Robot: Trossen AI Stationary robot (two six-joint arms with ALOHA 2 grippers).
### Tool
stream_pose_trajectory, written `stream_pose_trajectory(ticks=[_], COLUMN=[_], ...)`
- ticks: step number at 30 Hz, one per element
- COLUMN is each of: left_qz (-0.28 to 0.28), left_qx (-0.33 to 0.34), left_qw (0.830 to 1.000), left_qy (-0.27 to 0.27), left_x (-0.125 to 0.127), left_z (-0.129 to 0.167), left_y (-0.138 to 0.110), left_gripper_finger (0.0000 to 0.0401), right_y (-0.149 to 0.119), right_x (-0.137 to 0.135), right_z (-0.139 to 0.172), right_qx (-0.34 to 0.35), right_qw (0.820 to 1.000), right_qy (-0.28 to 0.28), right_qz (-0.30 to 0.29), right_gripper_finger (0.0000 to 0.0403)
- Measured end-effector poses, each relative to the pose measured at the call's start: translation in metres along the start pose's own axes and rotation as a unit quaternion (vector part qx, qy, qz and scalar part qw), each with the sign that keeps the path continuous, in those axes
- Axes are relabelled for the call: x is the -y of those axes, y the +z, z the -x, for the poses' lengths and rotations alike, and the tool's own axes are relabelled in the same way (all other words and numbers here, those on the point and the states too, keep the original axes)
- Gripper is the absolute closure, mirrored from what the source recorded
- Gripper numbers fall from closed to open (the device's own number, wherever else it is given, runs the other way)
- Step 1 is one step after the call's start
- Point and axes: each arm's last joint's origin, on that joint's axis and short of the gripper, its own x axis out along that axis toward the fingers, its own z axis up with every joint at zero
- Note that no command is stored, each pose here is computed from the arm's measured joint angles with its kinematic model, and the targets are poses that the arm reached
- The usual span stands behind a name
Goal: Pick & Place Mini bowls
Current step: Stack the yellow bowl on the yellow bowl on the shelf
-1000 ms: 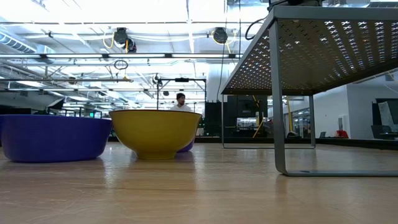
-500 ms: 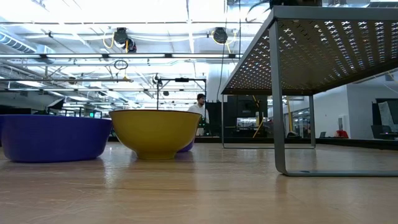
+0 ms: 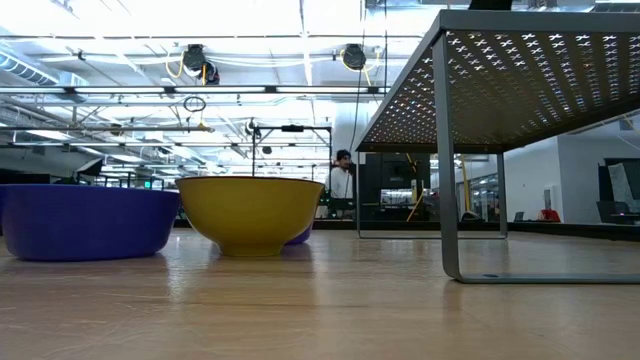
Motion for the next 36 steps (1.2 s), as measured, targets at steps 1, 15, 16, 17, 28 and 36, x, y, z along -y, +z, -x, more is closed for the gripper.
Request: stream_pose_trajectory(ticks=[1, 15, 16, 17, 28, 36], left_qz=[0.000, 0.000, 0.000, 0.000, 0.000, 0.111], left_qx=[0.000, 0.000, 0.000, 0.000, 0.000, 0.071], left_qw=[1.000, 1.000, 1.000, 1.000, 1.000, 0.985], left_qy=[0.000, 0.000, 0.000, 0.000, 0.000, -0.110], left_x=[0.000, 0.000, 0.000, 0.000, 0.000, 0.005], left_z=[0.000, 0.000, 0.000, 0.000, 0.000, 0.002], left_y=[0.000, 0.000, 0.000, 0.000, 0.000, 0.007], left_gripper_finger=[0.0244, 0.0244, 0.0244, 0.0244, 0.0244, 0.0244], right_y=[-0.006, -0.114, -0.120, -0.124, -0.156, -0.161], right_x=[-0.003, -0.024, -0.024, -0.024, -0.028, -0.027], right_z=[0.004, -0.041, -0.048, -0.055, -0.090, -0.093], right_qx=[0.025, 0.334, 0.349, 0.364, 0.392, 0.393], right_qw=[1.000, 0.898, 0.886, 0.874, 0.809, 0.803], right_qy=[0.005, 0.257, 0.270, 0.282, 0.338, 0.316], right_qz=[0.003, 0.129, 0.141, 0.156, 0.279, 0.319], right_gripper_finger=[0.0310, 0.0310, 0.0310, 0.0310, 0.0309, 0.0309])
